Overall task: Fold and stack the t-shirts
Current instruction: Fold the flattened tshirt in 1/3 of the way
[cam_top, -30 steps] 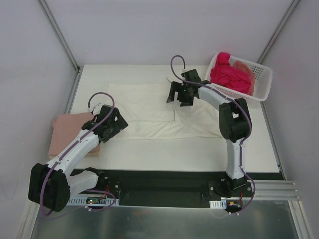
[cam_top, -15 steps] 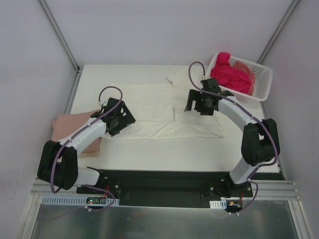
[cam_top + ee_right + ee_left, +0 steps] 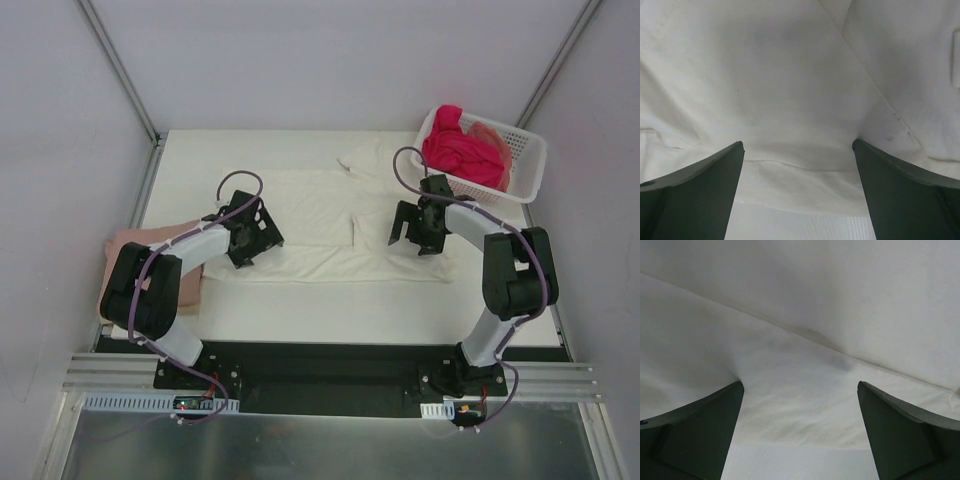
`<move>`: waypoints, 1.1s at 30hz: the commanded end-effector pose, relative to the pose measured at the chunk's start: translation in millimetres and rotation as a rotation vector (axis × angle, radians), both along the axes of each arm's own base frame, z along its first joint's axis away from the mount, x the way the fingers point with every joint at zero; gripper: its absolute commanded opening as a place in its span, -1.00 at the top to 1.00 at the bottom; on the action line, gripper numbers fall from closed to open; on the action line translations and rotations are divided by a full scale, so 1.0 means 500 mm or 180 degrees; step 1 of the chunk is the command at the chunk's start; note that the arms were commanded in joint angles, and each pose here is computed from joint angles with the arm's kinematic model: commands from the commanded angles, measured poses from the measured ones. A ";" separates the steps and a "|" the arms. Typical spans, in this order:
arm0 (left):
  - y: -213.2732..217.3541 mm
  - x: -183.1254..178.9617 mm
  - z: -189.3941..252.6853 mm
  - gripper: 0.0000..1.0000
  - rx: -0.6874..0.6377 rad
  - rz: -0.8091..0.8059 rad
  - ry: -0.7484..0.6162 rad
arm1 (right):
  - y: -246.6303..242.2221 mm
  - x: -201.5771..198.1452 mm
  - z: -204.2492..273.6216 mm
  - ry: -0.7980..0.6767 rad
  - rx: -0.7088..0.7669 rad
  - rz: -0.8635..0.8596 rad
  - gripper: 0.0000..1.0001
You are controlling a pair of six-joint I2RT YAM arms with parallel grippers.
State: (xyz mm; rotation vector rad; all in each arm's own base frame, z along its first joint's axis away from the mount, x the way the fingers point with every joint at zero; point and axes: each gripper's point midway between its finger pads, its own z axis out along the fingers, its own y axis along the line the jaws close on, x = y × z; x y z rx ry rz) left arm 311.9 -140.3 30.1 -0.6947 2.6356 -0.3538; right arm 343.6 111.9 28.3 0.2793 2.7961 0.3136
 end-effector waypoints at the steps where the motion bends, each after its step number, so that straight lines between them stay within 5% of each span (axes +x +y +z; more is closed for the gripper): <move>1: -0.003 -0.098 -0.041 -0.99 0.0002 -0.0041 0.0285 | -0.066 -0.121 -0.022 0.0421 -0.0229 -0.0202 -0.93; 17: -0.021 -0.342 -0.043 -0.99 0.0059 0.0096 0.0375 | -0.139 -0.346 -0.033 0.0666 -0.0371 -0.0633 -0.93; 27: -0.001 -0.383 -0.034 -0.99 0.0062 0.0262 0.0316 | -0.151 -0.353 -0.002 0.0416 -0.0416 -0.0637 -0.93; 33: 0.017 -0.317 0.060 -0.99 0.0263 0.0253 -0.0255 | -0.147 -0.311 0.071 0.0012 -0.0358 -0.0451 -0.93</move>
